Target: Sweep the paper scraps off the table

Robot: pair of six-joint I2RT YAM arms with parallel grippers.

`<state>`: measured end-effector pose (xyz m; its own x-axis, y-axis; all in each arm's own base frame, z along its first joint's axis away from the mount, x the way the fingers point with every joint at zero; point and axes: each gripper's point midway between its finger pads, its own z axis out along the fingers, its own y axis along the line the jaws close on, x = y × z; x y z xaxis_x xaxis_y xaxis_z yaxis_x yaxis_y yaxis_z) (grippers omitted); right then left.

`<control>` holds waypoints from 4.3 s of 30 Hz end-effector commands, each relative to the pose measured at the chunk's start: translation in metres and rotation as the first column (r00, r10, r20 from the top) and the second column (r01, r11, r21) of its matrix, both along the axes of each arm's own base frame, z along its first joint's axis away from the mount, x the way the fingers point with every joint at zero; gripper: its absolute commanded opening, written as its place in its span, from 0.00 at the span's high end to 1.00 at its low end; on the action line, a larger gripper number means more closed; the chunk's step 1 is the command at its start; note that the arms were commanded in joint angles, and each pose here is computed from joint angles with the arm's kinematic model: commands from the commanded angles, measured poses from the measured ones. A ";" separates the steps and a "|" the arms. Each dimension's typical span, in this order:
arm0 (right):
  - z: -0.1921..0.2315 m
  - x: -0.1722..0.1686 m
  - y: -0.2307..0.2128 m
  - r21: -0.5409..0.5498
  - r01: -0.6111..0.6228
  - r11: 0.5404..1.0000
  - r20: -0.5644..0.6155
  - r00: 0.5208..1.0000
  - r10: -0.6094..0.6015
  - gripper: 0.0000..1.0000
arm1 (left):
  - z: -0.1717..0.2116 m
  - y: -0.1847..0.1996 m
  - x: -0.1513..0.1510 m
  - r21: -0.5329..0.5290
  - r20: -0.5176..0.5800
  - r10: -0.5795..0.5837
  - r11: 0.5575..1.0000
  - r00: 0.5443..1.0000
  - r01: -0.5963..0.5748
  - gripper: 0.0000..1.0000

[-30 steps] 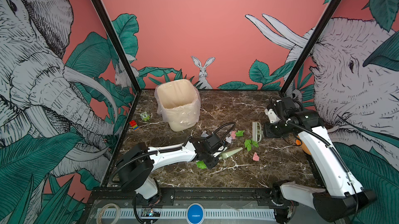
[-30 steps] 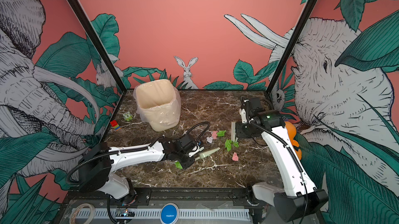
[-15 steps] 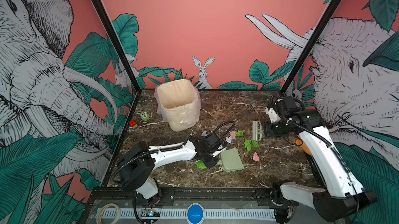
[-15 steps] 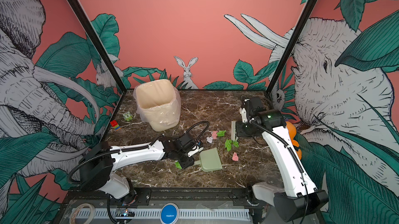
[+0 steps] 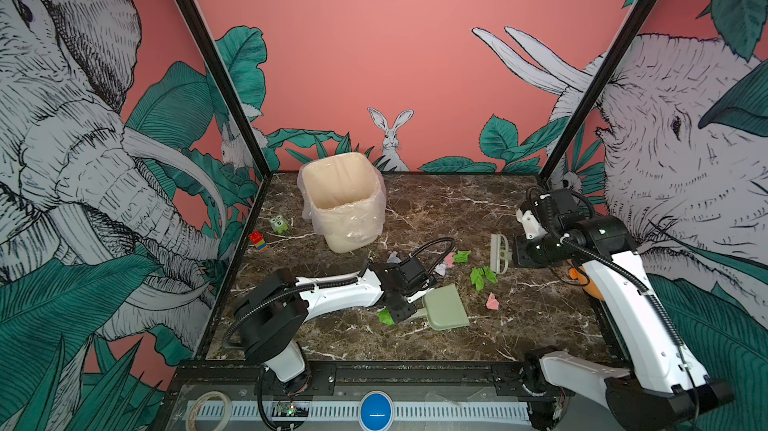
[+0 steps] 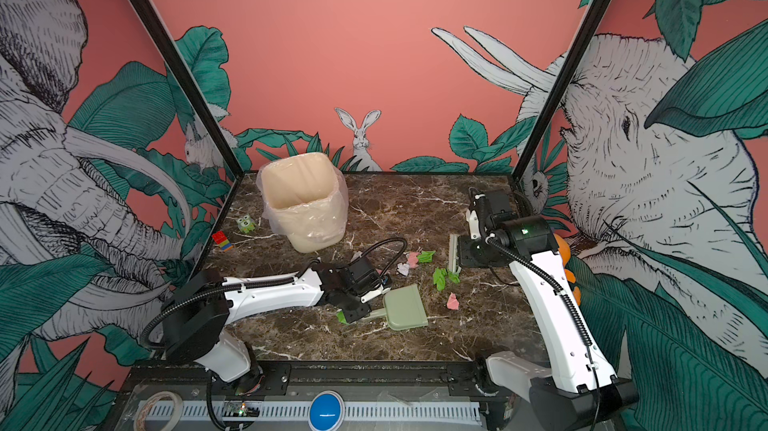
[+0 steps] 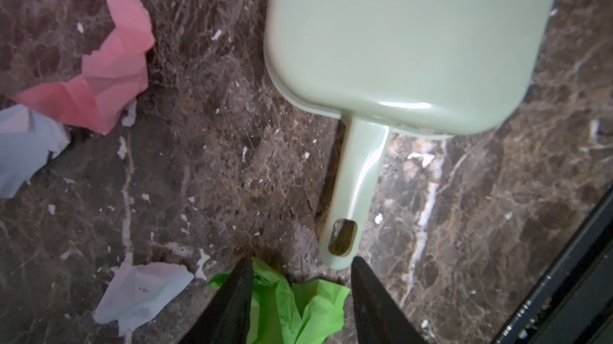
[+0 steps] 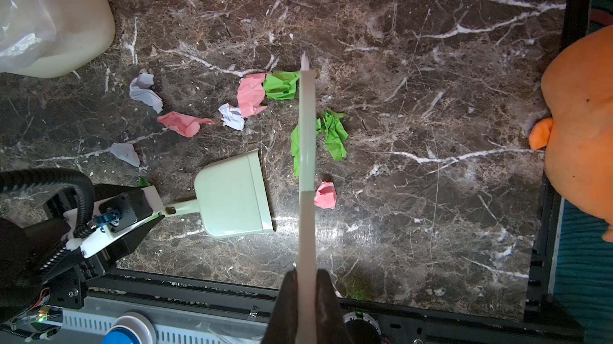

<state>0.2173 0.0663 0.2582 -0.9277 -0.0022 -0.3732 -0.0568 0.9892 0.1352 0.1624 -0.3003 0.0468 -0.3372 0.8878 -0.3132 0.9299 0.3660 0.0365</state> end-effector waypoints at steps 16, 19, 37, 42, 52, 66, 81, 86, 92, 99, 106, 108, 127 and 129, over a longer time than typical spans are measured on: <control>-0.009 -0.014 -0.005 0.000 0.044 0.999 -0.018 0.999 -0.044 1.00 | -0.015 -0.018 -0.025 -0.055 -0.132 -0.095 0.995 0.987 0.088 0.55; -0.012 -0.018 -0.008 -0.007 0.055 0.998 -0.028 0.998 -0.055 1.00 | -0.017 -0.016 -0.026 -0.046 -0.143 -0.090 0.995 0.986 0.085 0.55; -0.031 -0.011 -0.033 0.019 0.210 0.978 -0.053 0.977 -0.208 1.00 | -0.036 -0.015 -0.026 0.009 -0.181 -0.063 0.998 0.981 0.066 0.69; -0.041 -0.011 -0.039 -0.001 0.219 0.976 -0.065 0.974 -0.219 1.00 | -0.034 -0.014 -0.024 0.012 -0.173 -0.055 0.998 0.983 0.058 0.79; -0.058 0.021 -0.076 0.055 0.351 0.935 0.009 0.936 -0.352 1.00 | -0.003 -0.021 -0.019 -0.043 -0.139 -0.039 0.999 0.989 0.033 0.88; -0.106 0.052 -0.107 0.443 0.561 0.699 -0.048 0.794 -0.607 1.00 | 0.072 -0.038 -0.021 -0.260 -0.169 -0.003 0.965 0.986 -0.042 0.90; -0.115 -0.011 -0.123 0.220 0.692 0.688 -0.141 0.720 -0.679 0.32 | 0.106 -0.041 0.005 -0.371 -0.221 0.052 0.919 0.974 -0.133 0.91; -0.075 0.016 -0.070 0.276 0.387 0.880 0.023 0.912 -0.409 0.31 | 0.120 -0.047 0.006 -0.401 -0.242 0.032 0.907 0.970 -0.130 0.91; -0.051 0.015 0.014 0.413 0.099 0.905 -0.038 0.995 -0.092 0.32 | 0.123 -0.033 0.014 -0.359 -0.143 0.025 0.930 0.989 -0.076 0.91; -0.032 0.013 0.068 0.575 0.016 0.818 -0.055 0.998 0.019 0.32 | 0.125 -0.027 0.019 -0.335 -0.075 0.008 0.942 0.997 -0.033 0.92; -0.053 0.014 0.094 0.586 0.002 0.810 -0.095 0.993 0.066 0.32 | 0.128 -0.036 0.013 -0.378 -0.116 -0.024 0.925 0.993 -0.022 0.92; -0.060 0.013 0.092 0.576 0.016 0.818 -0.102 0.993 0.052 0.32 | 0.129 -0.038 0.009 -0.390 -0.135 -0.030 0.920 0.990 -0.025 0.92; -0.015 -0.009 0.040 0.063 -0.322 0.945 0.237 0.924 0.299 0.26 | 0.115 -0.045 -0.014 -0.383 -0.461 -0.048 0.912 0.886 -0.150 0.93; -0.016 -0.017 0.052 -0.049 -0.448 0.892 0.259 0.857 0.445 0.23 | 0.113 -0.038 -0.020 -0.349 -0.492 -0.046 0.925 0.869 -0.149 0.93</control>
<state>0.2174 0.1167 0.2516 -0.7898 -0.1040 -0.6045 -0.3341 0.8994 0.2819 0.1565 -0.3471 0.1495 -0.5744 0.6886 -0.4426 0.7945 0.3389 -0.5039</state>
